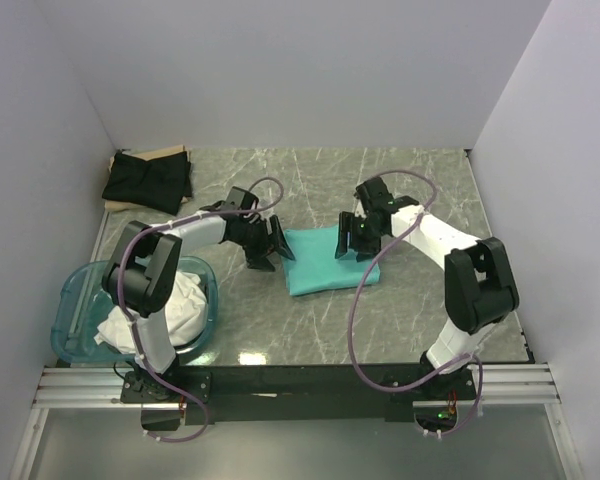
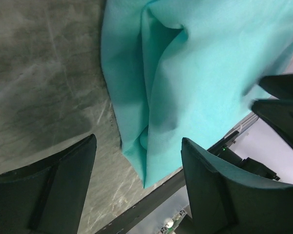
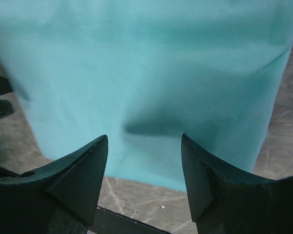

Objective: Fold and stack the t-shirts
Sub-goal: Fold the tshirt

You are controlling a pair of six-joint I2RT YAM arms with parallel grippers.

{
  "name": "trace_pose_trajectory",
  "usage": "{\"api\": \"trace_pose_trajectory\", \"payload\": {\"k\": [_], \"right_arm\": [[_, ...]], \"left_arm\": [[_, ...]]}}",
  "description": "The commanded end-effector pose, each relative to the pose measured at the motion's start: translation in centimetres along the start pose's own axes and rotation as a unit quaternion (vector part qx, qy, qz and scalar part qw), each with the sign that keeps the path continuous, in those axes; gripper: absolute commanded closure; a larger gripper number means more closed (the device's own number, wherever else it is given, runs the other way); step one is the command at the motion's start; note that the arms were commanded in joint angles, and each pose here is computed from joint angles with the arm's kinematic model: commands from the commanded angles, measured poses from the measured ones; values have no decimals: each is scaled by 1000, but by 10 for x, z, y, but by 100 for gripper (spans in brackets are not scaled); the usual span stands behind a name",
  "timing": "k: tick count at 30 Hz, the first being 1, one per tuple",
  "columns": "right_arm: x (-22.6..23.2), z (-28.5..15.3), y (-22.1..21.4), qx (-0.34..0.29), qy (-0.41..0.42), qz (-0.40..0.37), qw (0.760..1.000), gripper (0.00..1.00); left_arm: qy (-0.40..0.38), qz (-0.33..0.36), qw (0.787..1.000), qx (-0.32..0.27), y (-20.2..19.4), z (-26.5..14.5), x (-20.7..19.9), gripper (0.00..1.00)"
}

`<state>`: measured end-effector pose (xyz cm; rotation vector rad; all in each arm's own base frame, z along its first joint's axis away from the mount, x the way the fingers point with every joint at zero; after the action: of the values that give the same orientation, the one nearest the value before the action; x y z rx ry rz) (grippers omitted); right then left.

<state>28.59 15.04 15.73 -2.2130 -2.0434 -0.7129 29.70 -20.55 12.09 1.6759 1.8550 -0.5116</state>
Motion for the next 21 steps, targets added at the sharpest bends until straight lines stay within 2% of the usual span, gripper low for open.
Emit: {"api": "trace_pose_trajectory", "payload": {"k": [1,21], "right_arm": [[-3,19,-7,14,-7,5,1000,32],[-3,42,-22,39,4,7,999,32]], "left_arm": [[-21,20,999,-13,0,1,-11,24],[24,13,999,-40,-5,39,9,29]]}}
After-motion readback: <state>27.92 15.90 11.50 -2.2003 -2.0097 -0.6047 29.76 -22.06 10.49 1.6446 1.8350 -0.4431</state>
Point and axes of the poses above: each gripper's point midway between its finger pads, its own z axis out along the fingers, its own x axis along the line the jaws close on, y = z × x, the point moved 9 cm from there along -z, back along the fingers, and after that the axes turned 4 degrees about z, right-handed, at the moved point
